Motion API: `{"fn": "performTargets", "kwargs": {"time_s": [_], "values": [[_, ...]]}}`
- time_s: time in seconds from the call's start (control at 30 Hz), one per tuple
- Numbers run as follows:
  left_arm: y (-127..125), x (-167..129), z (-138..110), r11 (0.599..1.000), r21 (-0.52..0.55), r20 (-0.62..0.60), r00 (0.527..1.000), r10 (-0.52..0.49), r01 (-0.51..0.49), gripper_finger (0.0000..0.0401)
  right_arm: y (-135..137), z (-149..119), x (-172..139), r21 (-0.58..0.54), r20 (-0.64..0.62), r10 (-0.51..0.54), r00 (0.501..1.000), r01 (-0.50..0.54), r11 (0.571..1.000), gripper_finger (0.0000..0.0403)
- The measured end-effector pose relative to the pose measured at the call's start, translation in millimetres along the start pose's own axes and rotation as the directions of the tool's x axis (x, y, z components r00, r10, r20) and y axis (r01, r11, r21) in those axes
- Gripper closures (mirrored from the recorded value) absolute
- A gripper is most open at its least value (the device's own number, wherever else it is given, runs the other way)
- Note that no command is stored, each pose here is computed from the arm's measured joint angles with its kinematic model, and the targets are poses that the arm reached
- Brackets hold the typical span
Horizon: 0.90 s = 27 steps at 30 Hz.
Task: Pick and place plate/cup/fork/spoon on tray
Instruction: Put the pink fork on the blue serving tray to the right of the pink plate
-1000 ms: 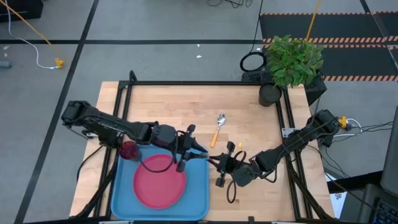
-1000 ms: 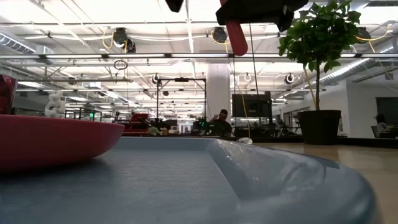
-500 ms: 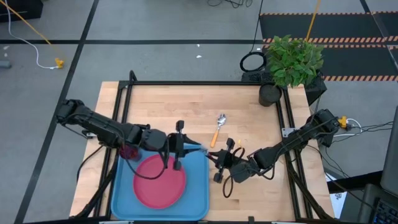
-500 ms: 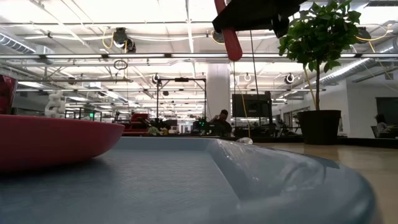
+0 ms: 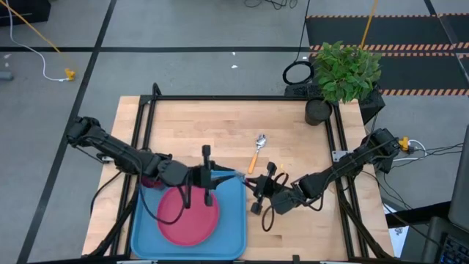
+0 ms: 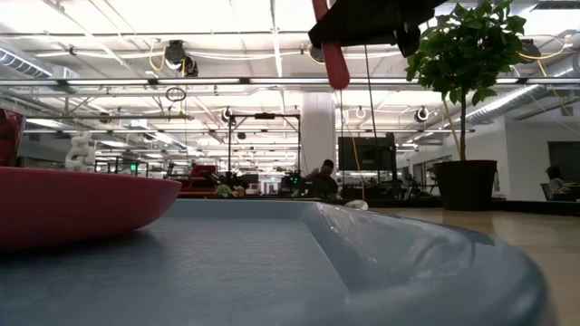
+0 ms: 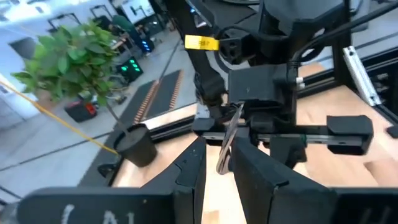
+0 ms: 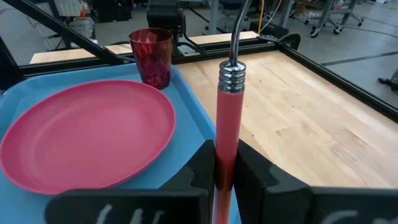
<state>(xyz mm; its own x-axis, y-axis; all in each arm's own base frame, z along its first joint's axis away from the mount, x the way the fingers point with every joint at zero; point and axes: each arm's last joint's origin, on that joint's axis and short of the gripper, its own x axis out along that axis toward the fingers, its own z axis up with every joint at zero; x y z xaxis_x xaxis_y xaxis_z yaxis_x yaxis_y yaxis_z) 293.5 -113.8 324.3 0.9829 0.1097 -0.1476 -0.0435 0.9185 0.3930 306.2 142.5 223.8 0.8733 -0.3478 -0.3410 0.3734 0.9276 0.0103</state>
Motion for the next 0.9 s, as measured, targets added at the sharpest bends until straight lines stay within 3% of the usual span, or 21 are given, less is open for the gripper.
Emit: {"fn": "performTargets", "kwargs": {"time_s": [0.2, 0.57, 0.7, 0.9], "values": [[-7.2, -5.5, 5.3, 0.999, 0.035, 0.021, 1.0, 0.023, -0.024, 0.0312, -2.4, 0.3, 2.3, 0.002, -0.005, -0.008, 1.0, 0.008, 1.0, 0.0378], [-4.8, -0.2, 1.3, 0.996, 0.072, 0.0, 0.999, 0.051, -0.05, 0.0222, -8.1, 2.5, 9.1, 0.021, -0.022, 0.012, 1.0, -0.012, 1.0, 0.0378], [-8.2, 8.3, -6.1, 0.993, 0.115, -0.028, 0.999, 0.037, -0.034, 0.0236, -9.4, 3.1, 10.4, 0.026, -0.021, 0.007, 1.0, -0.006, 1.0, 0.0378], [-8.1, 12.4, -9.0, 0.993, 0.106, -0.039, 0.998, 0.056, -0.052, 0.0302, -9.7, 3.0, 10.5, 0.025, -0.023, 0.006, 1.0, -0.006, 1.0, 0.0378]]}}
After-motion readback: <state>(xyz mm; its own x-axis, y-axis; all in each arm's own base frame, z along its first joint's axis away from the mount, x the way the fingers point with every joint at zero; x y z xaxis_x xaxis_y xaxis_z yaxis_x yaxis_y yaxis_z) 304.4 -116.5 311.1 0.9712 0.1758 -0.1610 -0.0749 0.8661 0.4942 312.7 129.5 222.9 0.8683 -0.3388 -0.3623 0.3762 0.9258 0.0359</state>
